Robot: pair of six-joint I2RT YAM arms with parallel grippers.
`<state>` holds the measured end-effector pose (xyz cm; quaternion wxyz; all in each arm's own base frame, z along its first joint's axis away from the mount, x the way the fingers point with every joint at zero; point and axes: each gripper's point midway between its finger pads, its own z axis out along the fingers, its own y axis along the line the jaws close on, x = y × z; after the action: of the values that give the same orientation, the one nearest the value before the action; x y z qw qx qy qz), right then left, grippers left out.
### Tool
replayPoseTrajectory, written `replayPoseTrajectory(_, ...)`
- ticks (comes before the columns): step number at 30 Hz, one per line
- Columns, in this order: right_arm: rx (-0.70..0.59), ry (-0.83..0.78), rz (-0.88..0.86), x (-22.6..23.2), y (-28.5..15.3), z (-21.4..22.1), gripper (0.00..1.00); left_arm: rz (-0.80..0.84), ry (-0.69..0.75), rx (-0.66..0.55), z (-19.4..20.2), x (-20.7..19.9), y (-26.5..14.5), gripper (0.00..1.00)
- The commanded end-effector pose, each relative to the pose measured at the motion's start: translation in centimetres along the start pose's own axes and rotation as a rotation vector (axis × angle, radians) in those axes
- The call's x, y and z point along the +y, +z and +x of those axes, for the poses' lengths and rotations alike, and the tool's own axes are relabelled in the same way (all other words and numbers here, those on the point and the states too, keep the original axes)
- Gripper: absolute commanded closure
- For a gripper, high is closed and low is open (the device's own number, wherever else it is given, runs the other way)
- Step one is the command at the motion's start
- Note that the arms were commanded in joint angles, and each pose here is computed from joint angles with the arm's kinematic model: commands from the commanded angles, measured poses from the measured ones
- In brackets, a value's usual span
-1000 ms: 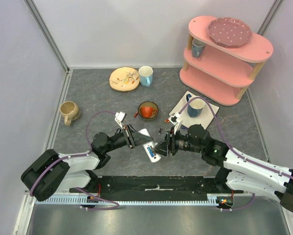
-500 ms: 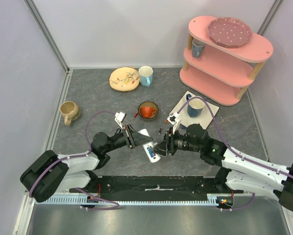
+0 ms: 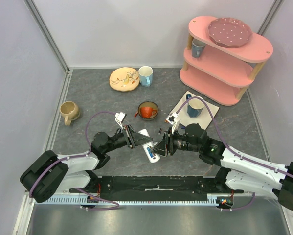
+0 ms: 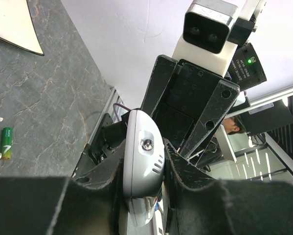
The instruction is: Load the batteries into the remote control
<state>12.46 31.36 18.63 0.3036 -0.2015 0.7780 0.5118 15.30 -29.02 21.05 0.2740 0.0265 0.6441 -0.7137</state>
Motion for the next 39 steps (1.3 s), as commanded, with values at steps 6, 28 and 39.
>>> replayPoseTrajectory(6,0.028,0.0,0.081,-1.6,-0.2,0.7,0.48,0.404,0.232,-0.131,-2.4,-10.3,-1.2,0.98)
replayPoseTrajectory(28,-0.042,0.008,-0.026,2.3,-1.3,-2.2,0.33,0.305,0.202,-0.088,-1.5,-6.5,-0.4,0.98)
replayPoseTrajectory(39,0.004,0.011,-0.046,1.5,-0.9,-0.3,0.33,0.361,0.202,-0.093,-2.2,-8.6,-0.1,0.98)
